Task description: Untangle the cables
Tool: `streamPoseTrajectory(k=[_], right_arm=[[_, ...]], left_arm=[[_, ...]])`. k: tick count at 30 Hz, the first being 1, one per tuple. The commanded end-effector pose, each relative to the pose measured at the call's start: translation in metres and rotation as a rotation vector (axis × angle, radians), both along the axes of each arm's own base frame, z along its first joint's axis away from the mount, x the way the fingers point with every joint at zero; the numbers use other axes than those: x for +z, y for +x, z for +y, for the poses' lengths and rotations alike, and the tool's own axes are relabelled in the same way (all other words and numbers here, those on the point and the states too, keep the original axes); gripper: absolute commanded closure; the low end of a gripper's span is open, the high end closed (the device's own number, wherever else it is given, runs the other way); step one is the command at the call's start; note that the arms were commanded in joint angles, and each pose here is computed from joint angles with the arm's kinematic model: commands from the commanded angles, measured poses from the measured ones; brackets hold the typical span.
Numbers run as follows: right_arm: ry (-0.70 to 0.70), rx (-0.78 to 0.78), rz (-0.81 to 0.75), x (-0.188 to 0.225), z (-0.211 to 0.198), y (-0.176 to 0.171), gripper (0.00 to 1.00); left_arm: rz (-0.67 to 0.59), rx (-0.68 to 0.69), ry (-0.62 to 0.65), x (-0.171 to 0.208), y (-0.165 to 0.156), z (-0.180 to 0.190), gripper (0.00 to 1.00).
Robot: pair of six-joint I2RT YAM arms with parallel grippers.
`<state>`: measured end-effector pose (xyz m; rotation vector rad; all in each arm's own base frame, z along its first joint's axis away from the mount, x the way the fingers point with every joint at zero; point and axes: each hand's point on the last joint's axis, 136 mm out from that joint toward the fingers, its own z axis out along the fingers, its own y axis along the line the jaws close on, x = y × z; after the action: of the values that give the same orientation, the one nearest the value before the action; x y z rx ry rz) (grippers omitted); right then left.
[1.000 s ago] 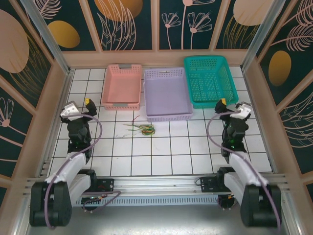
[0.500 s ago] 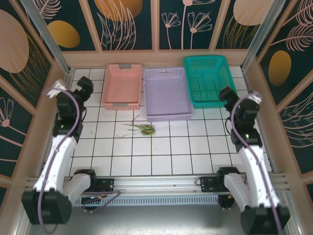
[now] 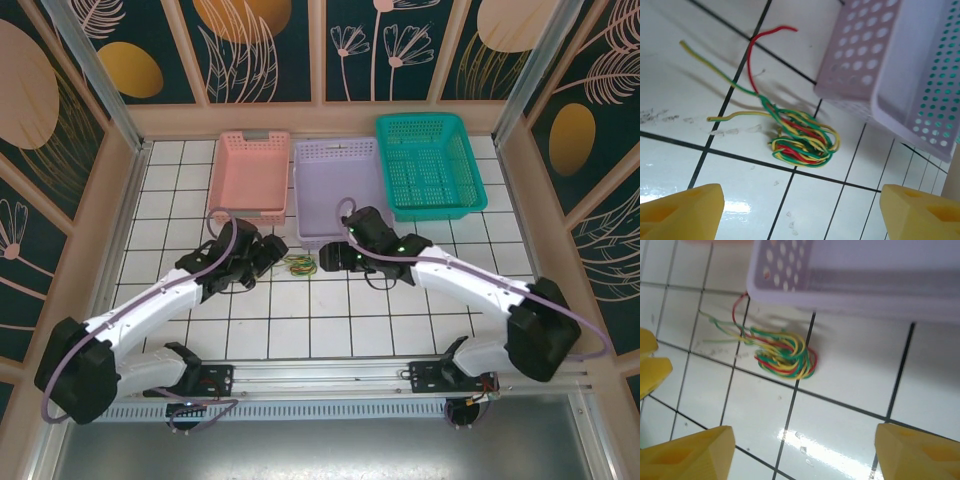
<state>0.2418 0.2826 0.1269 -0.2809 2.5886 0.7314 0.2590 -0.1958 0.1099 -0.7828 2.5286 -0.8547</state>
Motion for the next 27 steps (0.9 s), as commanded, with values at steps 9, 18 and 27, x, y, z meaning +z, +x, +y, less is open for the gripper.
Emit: streamPoseTrajectory(k=[9, 18, 27], right_arm=[[0.224, -0.046, 0.142, -0.049, 0.047, -0.004, 0.29], [0.173, -0.068, 0.123, -0.091, 0.074, 0.002, 0.30], [0.139, -0.089, 0.151, -0.116, 0.079, 0.000, 0.57]], left_arm=[[0.071, 0.098, -0.185, -0.005, -0.011, -0.008, 0.26], [0.068, 0.058, -0.157, 0.003, -0.022, -0.002, 0.28], [0.051, 0.020, -0.074, 0.011, -0.034, 0.013, 0.29]])
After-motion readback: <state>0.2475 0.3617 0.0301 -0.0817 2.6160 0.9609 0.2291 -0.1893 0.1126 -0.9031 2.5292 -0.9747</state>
